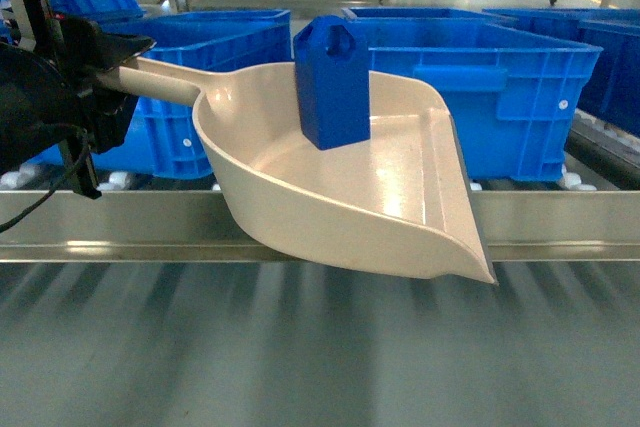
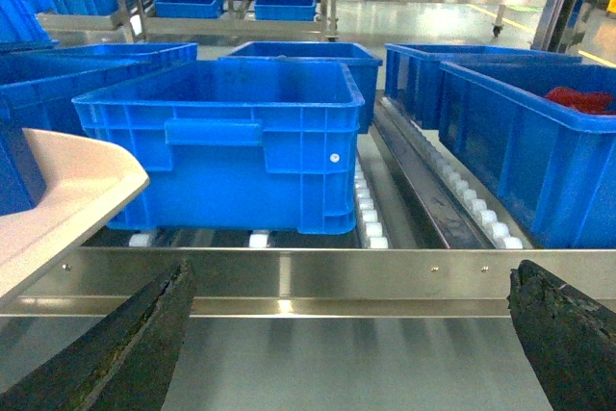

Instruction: Place part in tray to right shelf

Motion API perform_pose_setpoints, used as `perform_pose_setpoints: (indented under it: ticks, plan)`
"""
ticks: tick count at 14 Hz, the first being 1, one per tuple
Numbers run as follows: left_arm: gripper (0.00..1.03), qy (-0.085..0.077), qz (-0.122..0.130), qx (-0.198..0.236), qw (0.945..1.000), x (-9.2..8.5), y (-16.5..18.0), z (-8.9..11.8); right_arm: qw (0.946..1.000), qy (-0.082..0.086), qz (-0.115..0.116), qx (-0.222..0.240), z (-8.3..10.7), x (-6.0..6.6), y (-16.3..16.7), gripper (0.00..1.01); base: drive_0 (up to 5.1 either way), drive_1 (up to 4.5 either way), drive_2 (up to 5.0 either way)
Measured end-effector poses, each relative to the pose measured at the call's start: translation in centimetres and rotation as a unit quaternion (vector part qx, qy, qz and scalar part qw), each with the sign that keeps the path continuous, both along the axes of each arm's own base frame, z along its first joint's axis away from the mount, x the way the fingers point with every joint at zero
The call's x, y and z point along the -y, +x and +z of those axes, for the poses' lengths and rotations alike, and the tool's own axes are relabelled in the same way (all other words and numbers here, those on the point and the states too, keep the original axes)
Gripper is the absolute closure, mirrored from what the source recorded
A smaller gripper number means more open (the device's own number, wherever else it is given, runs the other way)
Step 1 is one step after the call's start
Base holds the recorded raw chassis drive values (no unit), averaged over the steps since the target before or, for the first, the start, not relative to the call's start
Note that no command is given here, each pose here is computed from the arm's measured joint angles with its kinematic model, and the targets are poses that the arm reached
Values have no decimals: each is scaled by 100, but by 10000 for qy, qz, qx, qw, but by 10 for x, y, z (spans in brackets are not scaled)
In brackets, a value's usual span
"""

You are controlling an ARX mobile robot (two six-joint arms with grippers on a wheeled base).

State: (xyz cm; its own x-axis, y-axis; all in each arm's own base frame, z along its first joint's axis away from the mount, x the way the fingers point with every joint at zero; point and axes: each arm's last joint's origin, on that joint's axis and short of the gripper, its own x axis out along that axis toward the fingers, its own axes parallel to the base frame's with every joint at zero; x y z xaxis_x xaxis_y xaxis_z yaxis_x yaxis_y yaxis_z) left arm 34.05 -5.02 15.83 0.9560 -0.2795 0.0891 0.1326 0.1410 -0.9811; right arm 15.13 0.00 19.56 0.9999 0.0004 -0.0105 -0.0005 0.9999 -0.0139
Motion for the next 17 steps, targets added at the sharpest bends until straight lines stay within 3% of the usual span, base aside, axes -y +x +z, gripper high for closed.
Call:
perform_pose_setpoints:
  ticks: [17]
  plan:
    - [90, 0, -2, 0, 10000, 0, 0, 0, 10000, -2, 0, 0, 0, 0, 0, 3, 0, 0, 0]
